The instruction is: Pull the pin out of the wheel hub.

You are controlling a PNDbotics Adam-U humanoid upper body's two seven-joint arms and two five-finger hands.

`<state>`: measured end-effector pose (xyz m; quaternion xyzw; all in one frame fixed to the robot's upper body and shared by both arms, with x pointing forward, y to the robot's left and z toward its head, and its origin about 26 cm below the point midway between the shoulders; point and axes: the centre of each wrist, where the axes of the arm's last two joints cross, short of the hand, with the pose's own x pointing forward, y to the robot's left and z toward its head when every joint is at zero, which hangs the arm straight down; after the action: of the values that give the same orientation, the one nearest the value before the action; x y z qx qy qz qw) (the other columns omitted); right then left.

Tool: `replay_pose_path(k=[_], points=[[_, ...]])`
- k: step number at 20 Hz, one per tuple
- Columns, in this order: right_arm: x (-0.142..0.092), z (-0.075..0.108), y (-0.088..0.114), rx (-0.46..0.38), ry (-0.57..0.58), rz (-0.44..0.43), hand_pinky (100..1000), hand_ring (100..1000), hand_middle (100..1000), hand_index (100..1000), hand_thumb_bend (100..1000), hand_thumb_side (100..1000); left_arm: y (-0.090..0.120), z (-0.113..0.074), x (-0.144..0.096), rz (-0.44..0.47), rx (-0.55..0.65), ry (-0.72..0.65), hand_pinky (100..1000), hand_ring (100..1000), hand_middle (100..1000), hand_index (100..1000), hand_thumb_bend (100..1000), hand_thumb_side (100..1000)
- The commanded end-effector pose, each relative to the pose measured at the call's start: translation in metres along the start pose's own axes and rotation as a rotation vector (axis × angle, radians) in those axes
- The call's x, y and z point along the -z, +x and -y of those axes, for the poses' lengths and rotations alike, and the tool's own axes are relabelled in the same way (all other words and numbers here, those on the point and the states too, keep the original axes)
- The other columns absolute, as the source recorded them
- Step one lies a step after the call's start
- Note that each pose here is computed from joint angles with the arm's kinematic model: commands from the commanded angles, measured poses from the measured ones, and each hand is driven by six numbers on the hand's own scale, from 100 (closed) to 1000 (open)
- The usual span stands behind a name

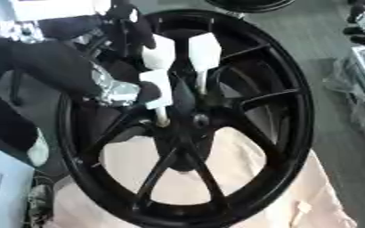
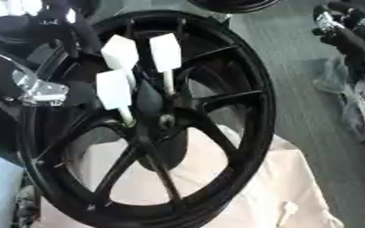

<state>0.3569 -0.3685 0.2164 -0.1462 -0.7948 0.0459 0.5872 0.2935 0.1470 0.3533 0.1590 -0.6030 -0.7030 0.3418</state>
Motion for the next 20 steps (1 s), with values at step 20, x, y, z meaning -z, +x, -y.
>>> replay_pose_path(k=[20], points=[[0.004, 0.005, 0.011, -0.02, -0.002, 0.03, 880, 770, 726, 902, 206, 499, -0.005, 0.002, 0.01, -0.109, -0.122, -0.166, 774, 623, 623, 754, 436, 500]])
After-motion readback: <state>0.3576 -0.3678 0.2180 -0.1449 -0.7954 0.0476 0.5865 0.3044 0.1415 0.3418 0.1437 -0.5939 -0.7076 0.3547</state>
